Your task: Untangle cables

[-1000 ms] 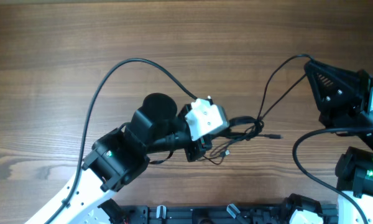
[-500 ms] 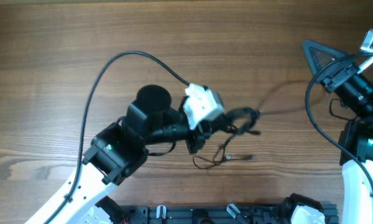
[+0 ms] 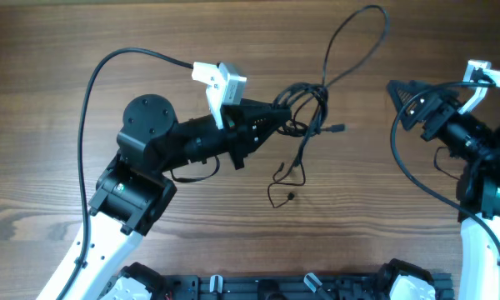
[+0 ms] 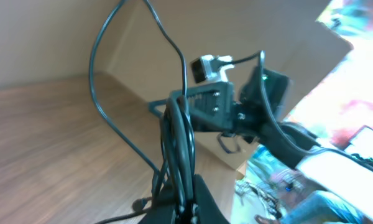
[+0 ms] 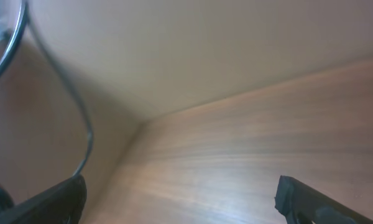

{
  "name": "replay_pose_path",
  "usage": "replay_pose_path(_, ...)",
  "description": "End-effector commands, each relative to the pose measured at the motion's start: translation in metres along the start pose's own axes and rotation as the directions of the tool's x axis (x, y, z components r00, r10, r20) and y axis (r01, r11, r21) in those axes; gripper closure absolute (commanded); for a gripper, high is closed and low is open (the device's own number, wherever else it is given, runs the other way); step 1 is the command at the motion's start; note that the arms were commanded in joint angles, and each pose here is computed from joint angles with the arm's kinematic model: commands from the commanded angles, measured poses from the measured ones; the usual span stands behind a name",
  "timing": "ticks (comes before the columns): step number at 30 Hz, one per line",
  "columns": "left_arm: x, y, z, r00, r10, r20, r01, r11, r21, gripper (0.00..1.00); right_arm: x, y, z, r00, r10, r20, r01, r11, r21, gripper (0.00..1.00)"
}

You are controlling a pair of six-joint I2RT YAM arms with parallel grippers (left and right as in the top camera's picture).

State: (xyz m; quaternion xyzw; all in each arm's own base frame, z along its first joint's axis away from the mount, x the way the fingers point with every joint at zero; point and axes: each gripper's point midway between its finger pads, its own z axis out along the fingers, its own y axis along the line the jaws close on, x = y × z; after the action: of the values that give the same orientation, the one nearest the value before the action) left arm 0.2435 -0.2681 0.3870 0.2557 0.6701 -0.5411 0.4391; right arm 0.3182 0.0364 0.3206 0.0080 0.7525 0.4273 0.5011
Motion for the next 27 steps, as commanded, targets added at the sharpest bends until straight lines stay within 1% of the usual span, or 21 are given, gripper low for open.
replay_pose_path(1, -0.007, -0.033, -0.006, 1.000, 0.012, -0.007, -0.011, 0.989, 0.146, 0.96, 0.011, 0.035, -0.003, 0.996, 0.013, -0.086, -0.029, 0.982, -0.187, 0.00)
replay_pose_path(5, -0.008, -0.037, -0.006, 1.000, 0.008, -0.005, -0.007, 0.987, 0.162, 0.96, 0.014, 0.061, 0.001, 0.990, 0.036, -0.135, -0.073, 0.957, -0.279, 0.00)
replay_pose_path(8, -0.006, -0.049, 0.001, 1.000, 0.028, -0.006, -0.026, 0.978, 0.205, 0.96, 0.022, 0.095, 0.012, 0.984, -0.010, -0.178, -0.059, 0.924, -0.378, 0.00)
replay_pose_path(10, -0.005, -0.053, 0.003, 0.999, 0.037, -0.003, -0.035, 0.974, 0.222, 0.96, 0.027, 0.109, 0.018, 0.982, -0.026, -0.189, -0.055, 0.911, -0.409, 0.01)
replay_pose_path(11, -0.005, -0.053, 0.003, 0.999, 0.036, -0.004, -0.035, 0.974, 0.222, 0.96, 0.029, 0.111, 0.020, 0.980, -0.017, -0.196, -0.066, 0.910, -0.410, 0.02)
replay_pose_path(13, -0.005, -0.053, 0.003, 0.999, 0.032, -0.005, -0.030, 0.975, 0.222, 0.96, 0.034, 0.120, 0.023, 0.977, -0.029, -0.209, -0.065, 0.900, -0.431, 0.07)
replay_pose_path(14, -0.004, -0.055, 0.004, 0.999, 0.033, -0.008, -0.030, 0.973, 0.228, 0.96, 0.036, 0.123, 0.025, 0.977, -0.036, -0.212, -0.063, 0.896, -0.440, 0.12)
replay_pose_path(15, -0.003, -0.058, 0.005, 0.999, 0.035, -0.010, -0.032, 0.971, 0.236, 0.96, 0.037, 0.125, 0.026, 0.976, -0.038, -0.214, -0.062, 0.894, -0.443, 0.26)
replay_pose_path(17, -0.003, -0.061, 0.005, 0.999, 0.041, -0.008, -0.038, 0.968, 0.246, 0.96, 0.039, 0.127, 0.028, 0.976, -0.038, -0.215, -0.063, 0.894, -0.444, 0.75)
replay_pose_path(18, -0.003, -0.061, 0.005, 0.999, 0.041, -0.008, -0.038, 0.969, 0.246, 0.96, 0.038, 0.127, 0.028, 0.976, -0.038, -0.214, -0.063, 0.894, -0.444, 0.96)
replay_pose_path(20, -0.003, -0.061, 0.005, 0.999, 0.040, -0.009, -0.037, 0.968, 0.246, 0.96, 0.037, 0.126, 0.029, 0.978, -0.038, -0.204, -0.056, 0.897, -0.437, 0.96)
replay_pose_path(22, -0.002, -0.061, 0.005, 0.999, 0.040, -0.010, -0.036, 0.968, 0.248, 0.96, 0.028, 0.118, 0.034, 0.989, -0.057, -0.139, -0.003, 0.917, -0.399, 0.96)
replay_pose_path(23, 0.000, -0.064, 0.004, 0.999, 0.041, -0.023, -0.033, 0.964, 0.264, 0.96, 0.017, 0.105, 0.039, 0.996, -0.052, -0.076, 0.023, 0.941, -0.337, 0.96)
replay_pose_path(25, 0.006, -0.068, 0.003, 0.998, 0.032, -0.057, -0.014, 0.957, 0.290, 0.96, -0.005, 0.080, 0.041, 0.999, -0.026, 0.030, 0.032, 0.976, -0.217, 0.96)
replay_pose_path(27, 0.015, -0.063, 0.003, 0.995, -0.002, -0.096, 0.028, 0.962, 0.270, 0.96, -0.034, 0.045, 0.033, 0.986, -0.008, 0.166, 0.018, 0.998, -0.059, 0.96)
